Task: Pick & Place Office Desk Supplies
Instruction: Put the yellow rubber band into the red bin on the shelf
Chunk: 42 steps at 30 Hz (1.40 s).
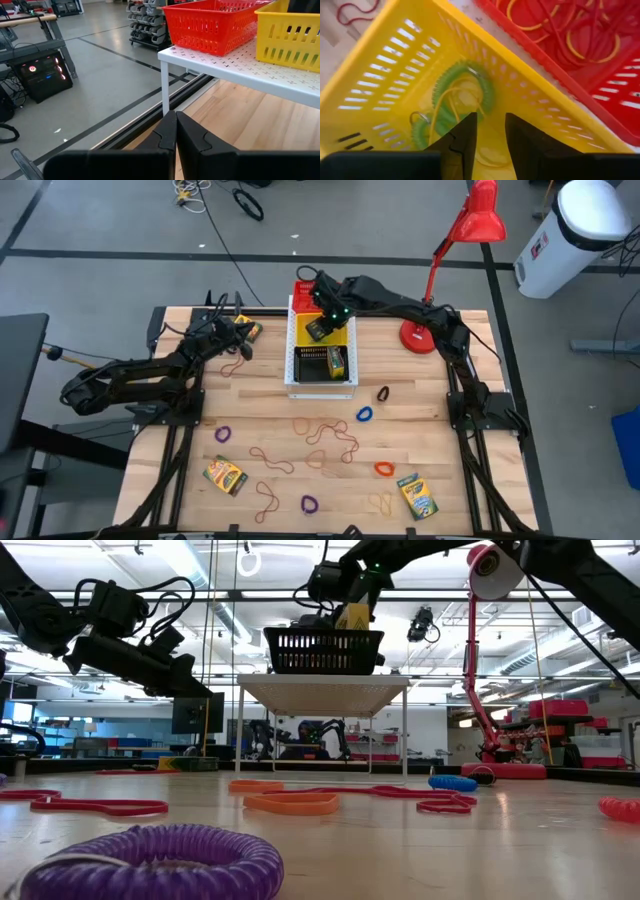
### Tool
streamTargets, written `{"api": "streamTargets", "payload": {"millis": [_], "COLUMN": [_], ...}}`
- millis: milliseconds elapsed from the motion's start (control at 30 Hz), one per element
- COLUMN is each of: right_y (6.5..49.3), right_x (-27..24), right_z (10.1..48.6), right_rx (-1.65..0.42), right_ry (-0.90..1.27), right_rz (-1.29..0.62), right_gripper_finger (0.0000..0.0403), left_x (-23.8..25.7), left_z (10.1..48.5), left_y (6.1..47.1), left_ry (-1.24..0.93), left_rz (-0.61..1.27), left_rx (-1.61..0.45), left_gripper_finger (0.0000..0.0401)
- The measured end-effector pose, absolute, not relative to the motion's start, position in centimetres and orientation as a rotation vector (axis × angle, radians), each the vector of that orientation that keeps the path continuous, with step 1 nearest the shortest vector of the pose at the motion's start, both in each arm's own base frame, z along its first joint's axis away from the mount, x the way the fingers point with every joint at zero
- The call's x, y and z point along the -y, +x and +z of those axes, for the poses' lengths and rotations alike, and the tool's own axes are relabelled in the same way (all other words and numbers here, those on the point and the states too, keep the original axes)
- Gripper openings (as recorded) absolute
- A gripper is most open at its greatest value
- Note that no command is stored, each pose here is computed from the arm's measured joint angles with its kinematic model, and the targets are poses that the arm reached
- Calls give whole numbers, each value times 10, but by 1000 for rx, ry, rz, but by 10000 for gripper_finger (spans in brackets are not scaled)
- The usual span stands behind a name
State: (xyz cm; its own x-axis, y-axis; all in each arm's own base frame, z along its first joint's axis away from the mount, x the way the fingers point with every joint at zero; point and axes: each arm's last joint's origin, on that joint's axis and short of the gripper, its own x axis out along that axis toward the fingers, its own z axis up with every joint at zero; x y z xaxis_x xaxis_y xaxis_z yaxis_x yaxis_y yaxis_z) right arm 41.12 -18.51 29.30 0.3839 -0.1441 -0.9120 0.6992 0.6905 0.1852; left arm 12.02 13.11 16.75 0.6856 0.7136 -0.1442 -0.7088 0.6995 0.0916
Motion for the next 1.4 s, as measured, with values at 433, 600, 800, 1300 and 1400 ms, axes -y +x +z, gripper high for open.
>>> {"api": "streamTargets", "payload": {"millis": [433, 600, 800, 1300, 1400], "right_y": [413, 415, 415, 408, 404], "right_x": [185, 187, 187, 181, 174], "right_z": [283, 280, 280, 302, 316], "right_rx": [-1098, -1093, -1093, -1033, -1002], "right_ry": [626, 626, 623, 617, 623], "right_rz": [-509, -489, -488, -471, -443], "right_gripper_finger": [160, 143, 98, 11, 10], "left_x": [-131, -131, -131, -131, -131], "left_z": [168, 168, 168, 168, 168], "left_y": [120, 120, 120, 120, 120], "left_ry": [32, 39, 39, 47, 47], "left_rz": [797, 796, 797, 797, 799], "left_rx": [-175, -178, -178, -181, -181], "left_gripper_finger": [7, 7, 7, 7, 7]}}
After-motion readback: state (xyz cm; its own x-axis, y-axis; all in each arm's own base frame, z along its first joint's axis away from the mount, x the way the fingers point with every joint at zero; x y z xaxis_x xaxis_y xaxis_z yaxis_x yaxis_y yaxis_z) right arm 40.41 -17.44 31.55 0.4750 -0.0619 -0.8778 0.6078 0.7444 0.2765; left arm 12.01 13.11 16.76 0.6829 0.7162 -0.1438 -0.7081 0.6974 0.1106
